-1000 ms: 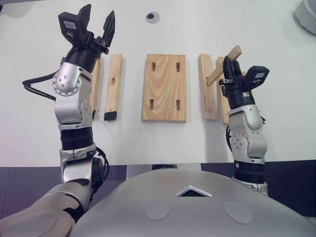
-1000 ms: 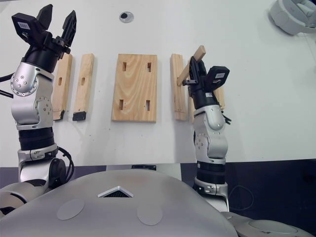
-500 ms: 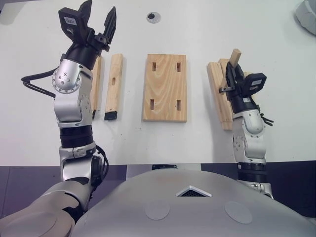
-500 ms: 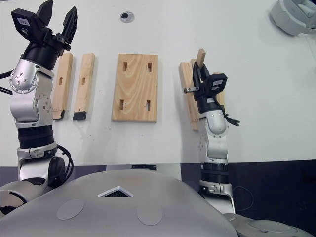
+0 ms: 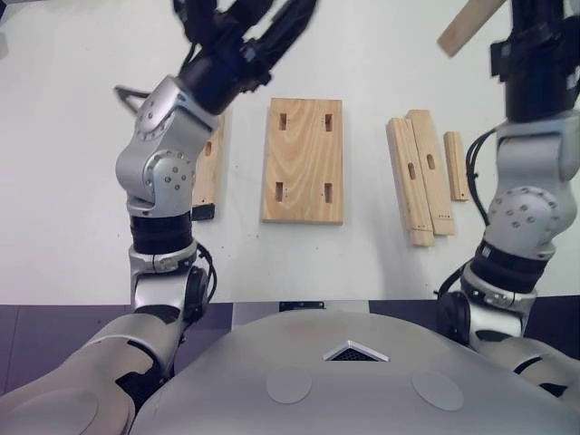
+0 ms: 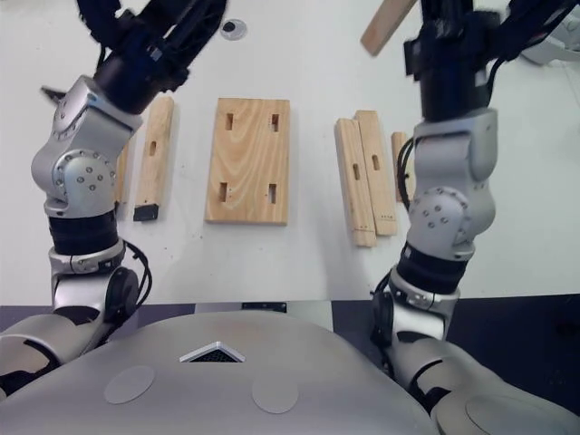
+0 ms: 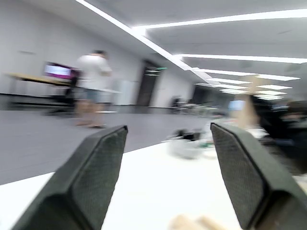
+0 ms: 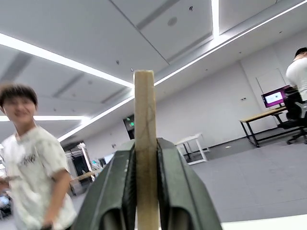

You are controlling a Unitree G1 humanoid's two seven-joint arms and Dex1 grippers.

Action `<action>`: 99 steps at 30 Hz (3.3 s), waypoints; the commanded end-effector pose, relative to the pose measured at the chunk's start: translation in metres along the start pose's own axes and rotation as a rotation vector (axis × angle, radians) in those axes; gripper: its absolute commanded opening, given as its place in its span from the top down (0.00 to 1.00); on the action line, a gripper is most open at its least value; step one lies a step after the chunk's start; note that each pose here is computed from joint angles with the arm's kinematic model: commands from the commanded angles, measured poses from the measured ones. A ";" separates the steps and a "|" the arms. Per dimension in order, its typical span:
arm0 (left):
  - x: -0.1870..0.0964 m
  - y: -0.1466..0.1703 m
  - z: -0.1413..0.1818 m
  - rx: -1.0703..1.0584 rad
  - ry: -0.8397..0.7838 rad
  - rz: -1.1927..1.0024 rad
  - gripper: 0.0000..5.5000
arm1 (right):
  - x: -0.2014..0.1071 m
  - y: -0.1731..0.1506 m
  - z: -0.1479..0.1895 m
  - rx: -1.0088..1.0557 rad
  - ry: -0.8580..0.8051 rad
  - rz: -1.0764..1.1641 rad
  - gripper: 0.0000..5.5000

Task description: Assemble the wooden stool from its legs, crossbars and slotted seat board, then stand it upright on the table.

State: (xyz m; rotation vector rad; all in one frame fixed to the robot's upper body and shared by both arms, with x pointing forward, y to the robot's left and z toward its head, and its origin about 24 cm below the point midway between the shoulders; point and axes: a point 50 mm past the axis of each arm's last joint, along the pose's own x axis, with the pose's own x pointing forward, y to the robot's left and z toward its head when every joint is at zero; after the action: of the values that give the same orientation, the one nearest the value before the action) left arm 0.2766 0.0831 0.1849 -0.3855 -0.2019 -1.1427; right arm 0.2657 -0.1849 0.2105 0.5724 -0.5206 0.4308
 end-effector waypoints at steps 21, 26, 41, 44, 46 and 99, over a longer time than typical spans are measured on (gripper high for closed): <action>0.034 0.015 -0.004 0.296 0.098 0.226 0.42 | 0.006 0.045 -0.015 0.071 0.124 0.147 0.92; 0.025 -0.001 0.005 0.274 0.055 0.151 0.42 | 0.002 0.025 -0.008 -0.100 0.111 0.008 0.92; -0.108 0.045 0.022 0.360 0.051 0.836 0.42 | -0.158 -0.021 -0.044 -0.324 0.551 -0.355 0.92; -0.110 0.045 0.019 0.360 0.062 0.853 0.42 | -0.161 -0.020 -0.053 -0.308 0.558 -0.352 0.92; -0.109 0.045 0.018 0.359 0.063 0.852 0.42 | -0.165 -0.022 -0.058 -0.314 0.565 -0.365 0.92; -0.099 0.043 0.018 0.344 0.065 0.795 0.42 | -0.164 -0.020 -0.067 -0.363 0.485 -0.415 0.92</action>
State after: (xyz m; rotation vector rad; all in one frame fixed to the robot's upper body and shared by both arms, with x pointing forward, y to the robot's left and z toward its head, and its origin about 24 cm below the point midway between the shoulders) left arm 0.2745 0.1887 0.1567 -0.1047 -0.1618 -0.3202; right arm 0.1705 -0.1961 0.0647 0.1847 -0.0236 0.0819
